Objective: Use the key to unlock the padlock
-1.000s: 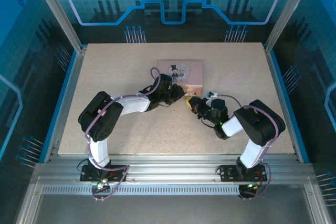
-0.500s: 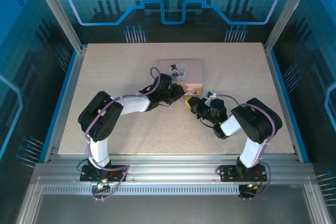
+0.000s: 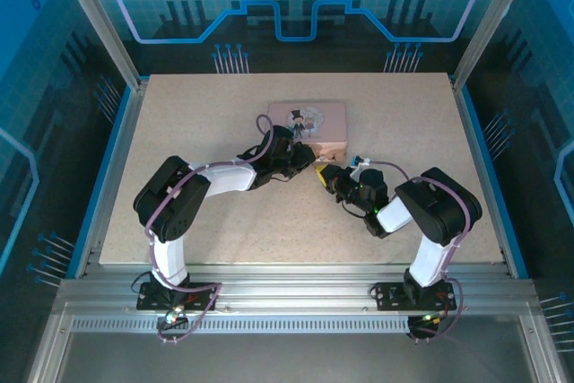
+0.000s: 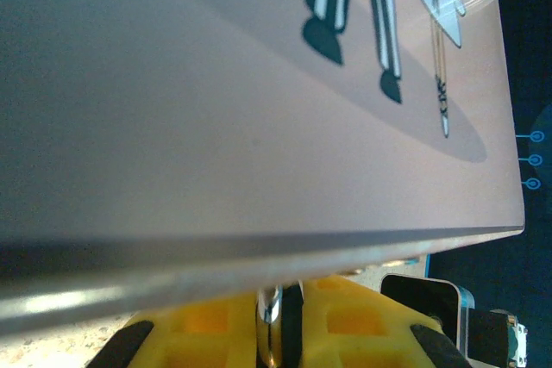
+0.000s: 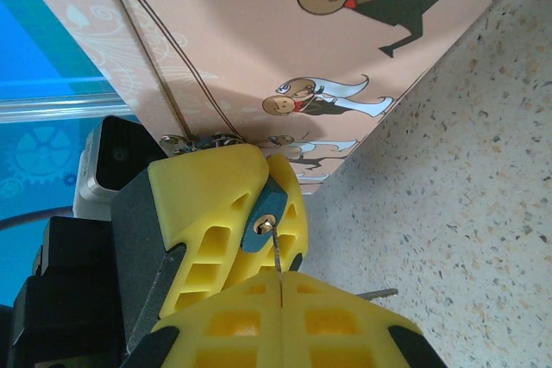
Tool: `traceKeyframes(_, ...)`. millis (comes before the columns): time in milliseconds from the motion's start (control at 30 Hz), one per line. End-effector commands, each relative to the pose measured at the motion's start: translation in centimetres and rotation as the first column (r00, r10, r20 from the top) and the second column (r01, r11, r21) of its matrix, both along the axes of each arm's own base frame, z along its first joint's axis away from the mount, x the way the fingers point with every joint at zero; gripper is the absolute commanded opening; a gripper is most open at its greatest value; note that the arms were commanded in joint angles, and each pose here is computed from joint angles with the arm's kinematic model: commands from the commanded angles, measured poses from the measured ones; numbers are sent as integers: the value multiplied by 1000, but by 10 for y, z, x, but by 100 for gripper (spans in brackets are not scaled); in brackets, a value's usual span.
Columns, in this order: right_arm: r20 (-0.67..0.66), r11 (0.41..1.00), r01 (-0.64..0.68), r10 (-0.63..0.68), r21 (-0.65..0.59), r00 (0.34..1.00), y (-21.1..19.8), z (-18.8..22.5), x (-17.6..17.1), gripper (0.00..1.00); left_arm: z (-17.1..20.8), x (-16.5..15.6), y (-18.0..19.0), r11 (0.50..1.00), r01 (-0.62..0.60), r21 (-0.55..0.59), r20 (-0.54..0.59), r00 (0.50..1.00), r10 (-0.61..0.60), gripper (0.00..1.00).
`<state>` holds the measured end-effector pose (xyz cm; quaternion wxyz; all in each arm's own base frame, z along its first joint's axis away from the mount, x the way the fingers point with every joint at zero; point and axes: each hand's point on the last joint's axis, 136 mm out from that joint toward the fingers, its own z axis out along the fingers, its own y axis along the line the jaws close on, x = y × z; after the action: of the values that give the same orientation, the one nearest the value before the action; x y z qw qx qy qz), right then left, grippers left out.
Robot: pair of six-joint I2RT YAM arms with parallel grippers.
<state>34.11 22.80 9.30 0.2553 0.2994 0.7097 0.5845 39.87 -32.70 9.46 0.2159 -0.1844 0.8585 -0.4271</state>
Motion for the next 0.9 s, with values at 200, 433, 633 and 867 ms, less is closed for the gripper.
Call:
traceKeyframes(200,65,1000,14,-15,21,998,0,17,3,0,26,1,-7,997,20,-80,22,1000,-19,10)
traceKeyframes(433,76,1000,24,-25,18,997,-1,18,4,0,23,-1,-7,996,24,-87,13,1000,-23,10)
traceKeyframes(633,69,1000,22,-23,15,997,2,16,9,0,24,-2,-10,994,31,-105,12,999,-30,10)
traceKeyframes(867,57,998,24,-28,62,998,6,15,15,0,29,-3,-14,990,44,-137,21,999,-42,4)
